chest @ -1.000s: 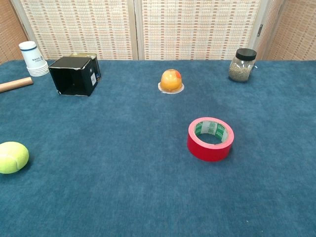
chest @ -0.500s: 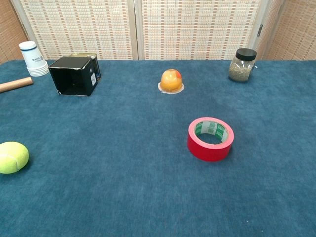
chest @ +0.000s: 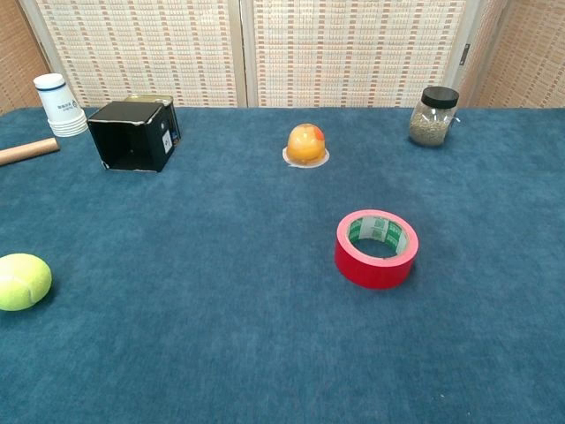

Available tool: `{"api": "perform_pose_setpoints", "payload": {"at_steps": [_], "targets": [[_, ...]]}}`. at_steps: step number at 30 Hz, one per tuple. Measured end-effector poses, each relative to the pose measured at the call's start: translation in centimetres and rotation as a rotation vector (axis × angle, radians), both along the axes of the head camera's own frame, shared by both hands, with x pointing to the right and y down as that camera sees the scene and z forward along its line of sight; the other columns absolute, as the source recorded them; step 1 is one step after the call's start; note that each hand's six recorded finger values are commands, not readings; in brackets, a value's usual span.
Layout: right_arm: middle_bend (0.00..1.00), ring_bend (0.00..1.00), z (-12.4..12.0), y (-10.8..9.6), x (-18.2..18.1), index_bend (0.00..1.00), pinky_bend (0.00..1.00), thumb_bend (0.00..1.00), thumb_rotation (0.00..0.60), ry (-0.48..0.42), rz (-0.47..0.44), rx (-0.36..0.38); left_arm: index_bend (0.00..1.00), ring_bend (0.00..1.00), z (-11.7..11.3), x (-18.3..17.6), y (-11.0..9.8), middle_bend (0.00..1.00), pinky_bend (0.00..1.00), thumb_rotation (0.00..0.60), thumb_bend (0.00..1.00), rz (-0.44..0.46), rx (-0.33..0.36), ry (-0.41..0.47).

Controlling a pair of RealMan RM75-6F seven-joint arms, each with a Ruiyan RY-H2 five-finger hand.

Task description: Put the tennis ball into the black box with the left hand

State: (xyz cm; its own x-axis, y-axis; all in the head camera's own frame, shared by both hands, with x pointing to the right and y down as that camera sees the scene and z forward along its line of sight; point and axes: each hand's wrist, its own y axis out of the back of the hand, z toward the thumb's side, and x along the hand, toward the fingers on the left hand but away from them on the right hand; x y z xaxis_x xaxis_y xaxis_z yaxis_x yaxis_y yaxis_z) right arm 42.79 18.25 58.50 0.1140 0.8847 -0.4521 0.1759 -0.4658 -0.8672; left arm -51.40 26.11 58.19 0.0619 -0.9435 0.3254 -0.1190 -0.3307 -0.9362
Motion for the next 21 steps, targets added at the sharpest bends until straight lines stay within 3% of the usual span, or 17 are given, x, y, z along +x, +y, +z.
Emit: {"api": "perform_pose_setpoints", "payload": {"at_steps": [1,3,4,6,9,11,15,21], "targets": [[0.18,0.15,0.0,0.0,0.0,0.31,0.26,0.0,0.528,0.0,0.0,0.0,1.0,0.95,-0.2,0.0,-0.1,1.0,0.97,0.207,0.15,0.001,0.024,0.015],[0.18,0.15,0.0,0.0,0.0,0.31,0.26,0.0,0.528,0.0,0.001,0.0,1.0,0.99,-0.7,0.0,-0.2,1.0,1.0,0.302,0.15,0.006,0.071,0.042],[0.18,0.15,0.0,0.0,0.0,0.31,0.26,0.0,0.528,0.0,0.001,0.0,1.0,1.0,-0.7,-0.1,-0.2,1.0,1.0,0.437,0.18,0.007,0.086,0.043],[0.18,0.15,0.0,0.1,0.0,0.31,0.26,0.0,0.527,-0.001,-0.001,0.0,1.0,1.0,-0.6,-0.3,0.0,1.0,1.0,0.581,0.26,0.004,0.089,0.037],[0.18,0.15,-0.1,0.1,-0.1,0.31,0.26,0.0,0.528,-0.003,-0.002,0.001,1.0,1.0,0.1,-0.6,1.0,1.0,1.0,0.6,0.4,-0.014,0.025,0.034],[0.18,0.15,-0.2,0.1,-0.1,0.31,0.26,0.0,0.528,-0.005,-0.002,0.004,1.0,1.0,1.0,-0.1,2.5,1.0,1.0,0.6,0.5,-0.023,-0.043,0.037],[0.18,0.15,-0.3,0.2,-0.1,0.31,0.26,0.0,0.528,-0.007,-0.004,0.005,1.0,1.0,2.4,0.9,5.6,1.0,1.0,0.6,0.65,-0.031,-0.113,0.032],[0.18,0.15,-0.1,0.3,-0.3,0.31,0.26,0.0,0.528,-0.013,-0.014,-0.006,1.0,1.0,4.6,3.1,9.9,1.0,1.0,0.6,0.7,-0.058,-0.129,0.016]]}}
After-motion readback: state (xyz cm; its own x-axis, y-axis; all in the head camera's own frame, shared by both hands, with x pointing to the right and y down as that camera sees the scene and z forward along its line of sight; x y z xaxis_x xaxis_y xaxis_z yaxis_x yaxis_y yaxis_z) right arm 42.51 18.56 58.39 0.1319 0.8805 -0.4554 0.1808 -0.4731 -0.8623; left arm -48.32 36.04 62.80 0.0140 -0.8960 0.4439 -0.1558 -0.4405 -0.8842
